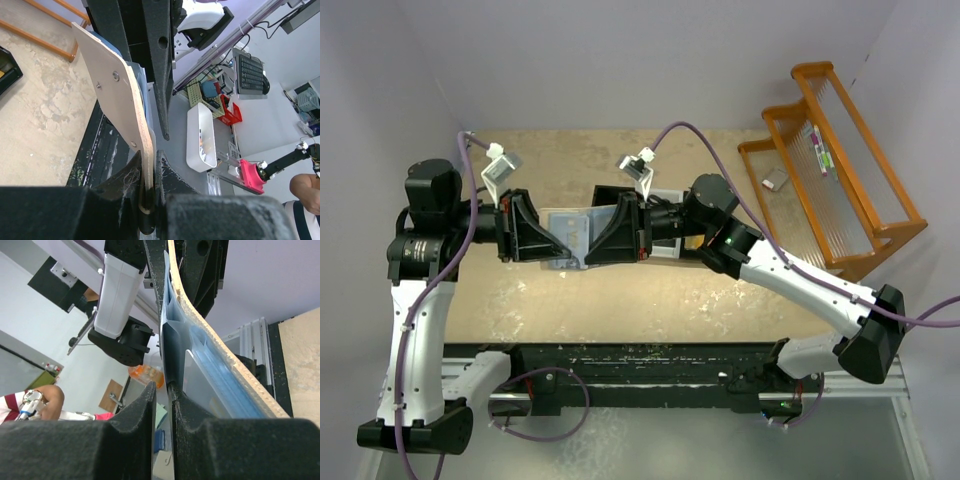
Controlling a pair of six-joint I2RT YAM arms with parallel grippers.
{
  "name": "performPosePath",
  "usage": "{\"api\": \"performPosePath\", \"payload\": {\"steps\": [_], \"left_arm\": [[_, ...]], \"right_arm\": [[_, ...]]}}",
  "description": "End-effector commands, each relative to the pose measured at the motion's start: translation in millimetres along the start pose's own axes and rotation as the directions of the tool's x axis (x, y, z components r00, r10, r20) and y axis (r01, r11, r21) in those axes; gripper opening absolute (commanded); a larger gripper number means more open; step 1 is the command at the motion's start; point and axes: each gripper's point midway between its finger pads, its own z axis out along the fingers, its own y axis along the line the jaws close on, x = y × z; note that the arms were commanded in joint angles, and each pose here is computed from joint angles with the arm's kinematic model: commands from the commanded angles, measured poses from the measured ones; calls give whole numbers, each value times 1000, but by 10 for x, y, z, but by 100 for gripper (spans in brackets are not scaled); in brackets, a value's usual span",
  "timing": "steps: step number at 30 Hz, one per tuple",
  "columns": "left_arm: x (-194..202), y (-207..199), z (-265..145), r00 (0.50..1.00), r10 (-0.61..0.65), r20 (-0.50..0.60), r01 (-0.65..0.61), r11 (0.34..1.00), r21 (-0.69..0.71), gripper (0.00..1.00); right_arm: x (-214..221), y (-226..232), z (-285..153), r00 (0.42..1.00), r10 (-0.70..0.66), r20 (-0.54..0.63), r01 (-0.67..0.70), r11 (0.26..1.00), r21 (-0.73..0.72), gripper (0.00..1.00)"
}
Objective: Take the credit cards out of the card holder
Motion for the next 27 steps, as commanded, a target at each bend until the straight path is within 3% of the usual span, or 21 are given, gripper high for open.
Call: {"api": "performPosePath", "payload": {"steps": [1,6,14,27], "left_arm": [[9,-170,-16,998,59,-13,-58,997,55,4],[15,-184,-18,998,60,-13,-59,997,56,5],[13,-221,-22,998,62,-17,-61,996,67,14],[-16,-197,-18,999,50,-16,-49,997,60,12]], "right_arm": [[-85,231,-29,999,-39,27,41,997,-70,16],[-119,187,-25,999,-24,44,27,998,-55,1],[-156,81,-151,998,-6,69,7,1000,-8,0],[-153,-58,-355,995,1,99,-6,999,43,0]]}}
